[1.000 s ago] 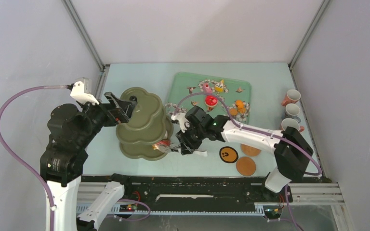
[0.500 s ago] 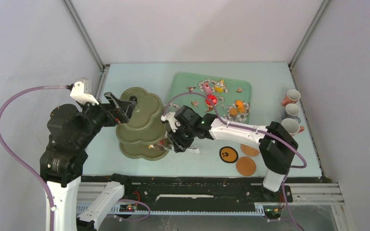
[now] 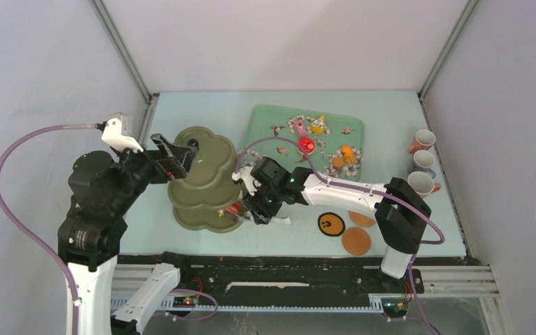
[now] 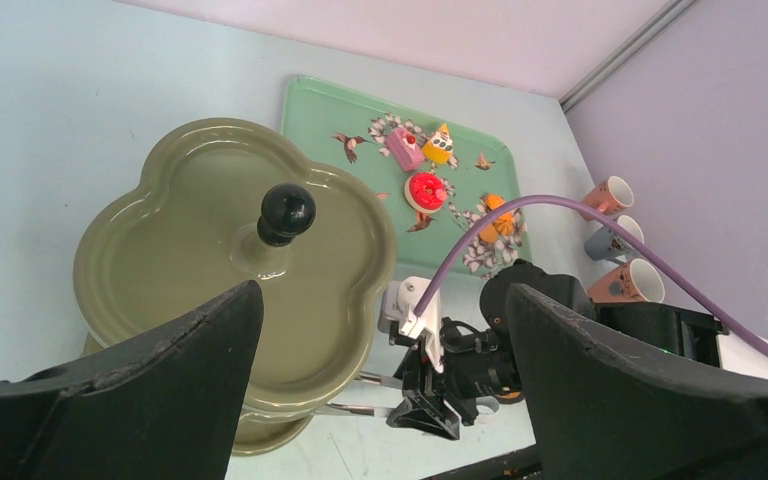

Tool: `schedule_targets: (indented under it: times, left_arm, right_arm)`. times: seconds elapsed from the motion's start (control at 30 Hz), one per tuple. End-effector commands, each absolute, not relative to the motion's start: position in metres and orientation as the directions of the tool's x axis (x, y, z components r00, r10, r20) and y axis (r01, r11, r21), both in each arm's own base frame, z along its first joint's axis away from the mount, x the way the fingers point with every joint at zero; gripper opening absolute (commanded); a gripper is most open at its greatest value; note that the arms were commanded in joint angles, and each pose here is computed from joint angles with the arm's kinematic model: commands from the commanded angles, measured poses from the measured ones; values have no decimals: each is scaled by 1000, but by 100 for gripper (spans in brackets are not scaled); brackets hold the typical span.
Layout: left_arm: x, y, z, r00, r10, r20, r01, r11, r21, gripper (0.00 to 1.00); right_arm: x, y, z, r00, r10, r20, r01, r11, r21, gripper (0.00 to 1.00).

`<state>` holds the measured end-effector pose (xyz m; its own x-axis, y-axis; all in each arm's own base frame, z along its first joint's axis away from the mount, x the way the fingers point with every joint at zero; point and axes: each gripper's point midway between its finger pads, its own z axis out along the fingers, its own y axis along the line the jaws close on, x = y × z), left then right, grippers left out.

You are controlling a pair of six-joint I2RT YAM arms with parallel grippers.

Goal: Serve the afternoon tea

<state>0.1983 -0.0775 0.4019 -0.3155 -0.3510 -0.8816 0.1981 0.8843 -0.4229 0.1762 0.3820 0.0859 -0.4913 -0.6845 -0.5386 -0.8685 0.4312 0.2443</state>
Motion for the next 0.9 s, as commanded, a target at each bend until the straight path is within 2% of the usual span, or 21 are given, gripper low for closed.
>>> schedule_targets:
  times: [0.0,0.63,0.87]
  left_arm:
    - [197,-80,410,-290,-345,-893,228,881,-415,98]
    - [198,-80,411,-286,-346,-894,229,881,-414,98]
    - [199,-81,409,-289,-347,-892,230,879,-417,98]
  right_arm:
    - [183,399,122,-443,-640,-627,-891,390,231,49]
    - [179,369,152,-464,-612,-641,-871,447,204,47]
    - [160,364,139,-515,-612,-600,-852,441,281,37]
